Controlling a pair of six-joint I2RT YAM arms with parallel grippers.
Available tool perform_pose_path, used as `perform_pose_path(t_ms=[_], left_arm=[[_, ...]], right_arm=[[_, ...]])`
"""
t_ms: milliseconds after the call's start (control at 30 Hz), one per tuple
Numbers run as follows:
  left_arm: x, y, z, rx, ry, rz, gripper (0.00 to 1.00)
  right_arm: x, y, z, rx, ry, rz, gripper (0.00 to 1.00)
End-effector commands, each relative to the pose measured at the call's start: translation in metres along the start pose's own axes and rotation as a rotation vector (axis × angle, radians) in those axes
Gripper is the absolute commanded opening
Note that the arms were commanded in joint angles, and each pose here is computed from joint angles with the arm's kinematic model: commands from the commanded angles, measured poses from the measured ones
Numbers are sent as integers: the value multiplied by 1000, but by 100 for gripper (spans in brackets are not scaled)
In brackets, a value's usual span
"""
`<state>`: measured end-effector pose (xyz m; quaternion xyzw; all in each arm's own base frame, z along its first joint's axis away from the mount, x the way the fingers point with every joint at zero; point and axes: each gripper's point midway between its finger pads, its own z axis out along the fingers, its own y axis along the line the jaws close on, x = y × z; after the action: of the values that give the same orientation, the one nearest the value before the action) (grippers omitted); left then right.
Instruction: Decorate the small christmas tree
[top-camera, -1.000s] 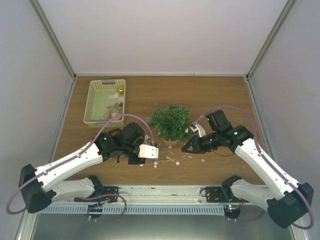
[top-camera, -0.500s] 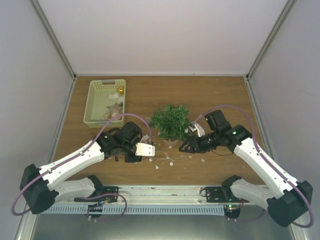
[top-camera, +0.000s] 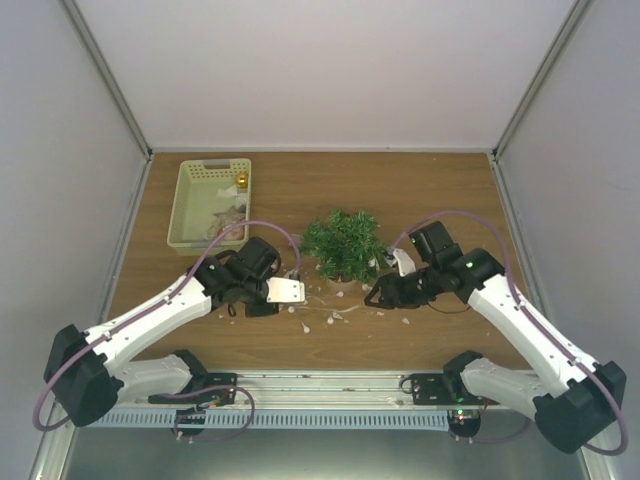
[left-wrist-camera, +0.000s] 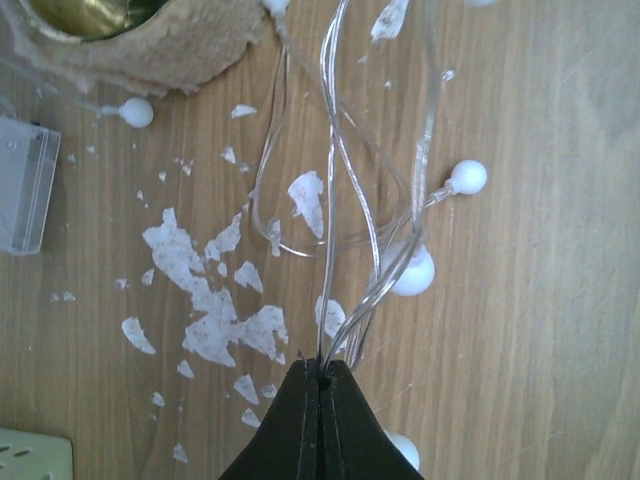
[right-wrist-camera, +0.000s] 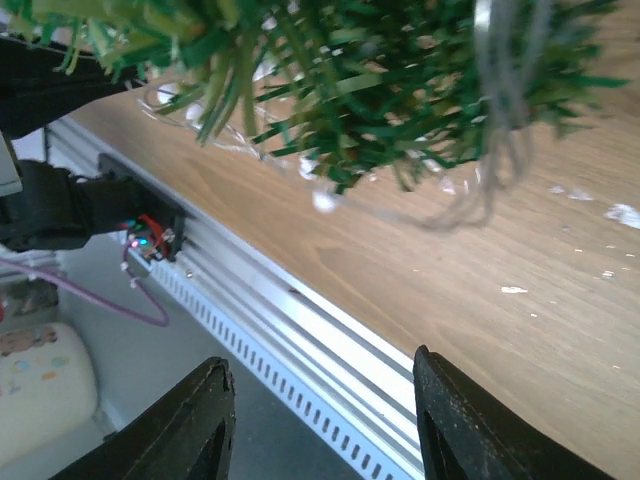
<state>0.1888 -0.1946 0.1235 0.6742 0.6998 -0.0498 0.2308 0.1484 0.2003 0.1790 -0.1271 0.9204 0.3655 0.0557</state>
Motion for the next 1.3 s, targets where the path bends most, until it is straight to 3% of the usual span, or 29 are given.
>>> perform_pose_path(t_ms=[0, 467, 967, 1267], left_arm=[[1, 19, 1, -71, 13, -9, 0], [7, 63, -24, -204, 22, -47, 0], [10, 111, -23, -313, 62, -126, 0], [3, 130, -32, -379, 21, -163, 0]], right_arm=[[-5, -13, -18, 154, -50, 3, 51], [-23, -6, -47, 244, -121, -30, 52], [-61, 37, -91, 199, -312, -115, 52], [-80, 70, -122, 128, -485, -231, 54]])
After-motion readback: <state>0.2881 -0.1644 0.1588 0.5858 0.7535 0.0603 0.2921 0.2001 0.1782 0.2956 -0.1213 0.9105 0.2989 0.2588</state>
